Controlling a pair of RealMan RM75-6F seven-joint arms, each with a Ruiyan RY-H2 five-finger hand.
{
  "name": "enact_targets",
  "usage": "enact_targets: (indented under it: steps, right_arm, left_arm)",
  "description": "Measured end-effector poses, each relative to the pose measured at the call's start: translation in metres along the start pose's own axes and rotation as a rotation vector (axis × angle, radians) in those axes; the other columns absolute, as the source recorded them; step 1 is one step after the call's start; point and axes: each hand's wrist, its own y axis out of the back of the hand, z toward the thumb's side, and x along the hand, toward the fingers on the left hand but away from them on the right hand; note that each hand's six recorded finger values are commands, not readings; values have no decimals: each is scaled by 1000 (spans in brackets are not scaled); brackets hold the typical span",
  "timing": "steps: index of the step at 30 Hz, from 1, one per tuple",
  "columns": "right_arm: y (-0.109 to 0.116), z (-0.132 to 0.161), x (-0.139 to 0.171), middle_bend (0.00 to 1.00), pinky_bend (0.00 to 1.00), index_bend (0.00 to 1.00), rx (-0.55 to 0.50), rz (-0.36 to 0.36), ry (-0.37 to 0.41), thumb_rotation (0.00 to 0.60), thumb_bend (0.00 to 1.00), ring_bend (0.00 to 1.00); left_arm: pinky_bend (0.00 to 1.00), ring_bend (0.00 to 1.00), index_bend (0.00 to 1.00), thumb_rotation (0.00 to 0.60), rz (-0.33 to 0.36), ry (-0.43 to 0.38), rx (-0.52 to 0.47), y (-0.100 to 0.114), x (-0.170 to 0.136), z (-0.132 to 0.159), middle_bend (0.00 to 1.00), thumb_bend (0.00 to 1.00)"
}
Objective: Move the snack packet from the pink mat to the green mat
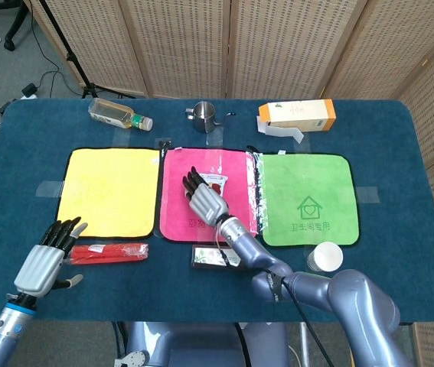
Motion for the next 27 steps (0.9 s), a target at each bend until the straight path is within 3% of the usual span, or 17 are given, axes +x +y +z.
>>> enact_targets:
  steps: [27]
  right_arm:
    - [-33,-16,16,45,32,150,-17,64,-42,600,981,0]
  left_arm:
    - [0,0,0,600,15,13,-8,5,-1,-3,0,92]
